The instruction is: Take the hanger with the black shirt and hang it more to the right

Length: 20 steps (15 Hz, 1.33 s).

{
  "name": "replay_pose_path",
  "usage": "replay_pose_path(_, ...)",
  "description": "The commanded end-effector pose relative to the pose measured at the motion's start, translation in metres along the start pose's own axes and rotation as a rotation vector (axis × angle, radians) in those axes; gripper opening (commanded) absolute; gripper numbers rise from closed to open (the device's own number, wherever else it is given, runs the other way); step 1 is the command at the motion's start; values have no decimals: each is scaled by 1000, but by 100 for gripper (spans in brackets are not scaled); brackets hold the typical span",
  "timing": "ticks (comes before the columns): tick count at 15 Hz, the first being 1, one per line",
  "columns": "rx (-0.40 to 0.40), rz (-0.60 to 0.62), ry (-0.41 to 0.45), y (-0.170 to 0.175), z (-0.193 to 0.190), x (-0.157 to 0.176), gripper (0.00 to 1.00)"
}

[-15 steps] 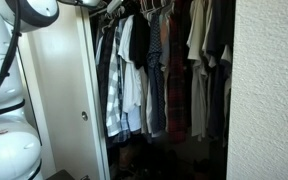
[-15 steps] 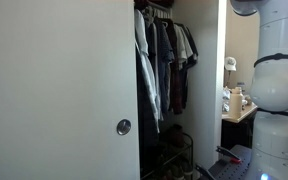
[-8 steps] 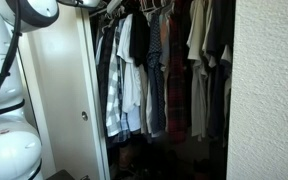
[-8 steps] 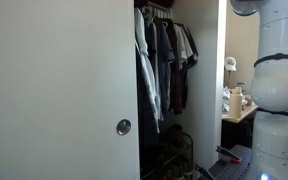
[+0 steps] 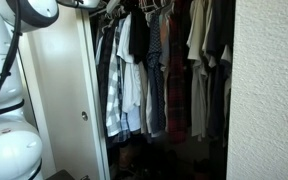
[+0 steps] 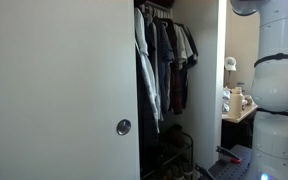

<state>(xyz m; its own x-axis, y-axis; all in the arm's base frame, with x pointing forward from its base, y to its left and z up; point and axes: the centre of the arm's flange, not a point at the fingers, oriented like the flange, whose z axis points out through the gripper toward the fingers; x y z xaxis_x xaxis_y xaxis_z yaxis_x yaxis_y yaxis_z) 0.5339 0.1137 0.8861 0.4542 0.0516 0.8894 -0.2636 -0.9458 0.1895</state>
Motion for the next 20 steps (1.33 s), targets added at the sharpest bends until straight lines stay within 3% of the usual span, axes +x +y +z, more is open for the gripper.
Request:
replay_pose_path(1, -14, 9, 59, -2, -9, 4, 4)
replay_pose_path(20, -21, -3, 82, -7, -15, -7, 4)
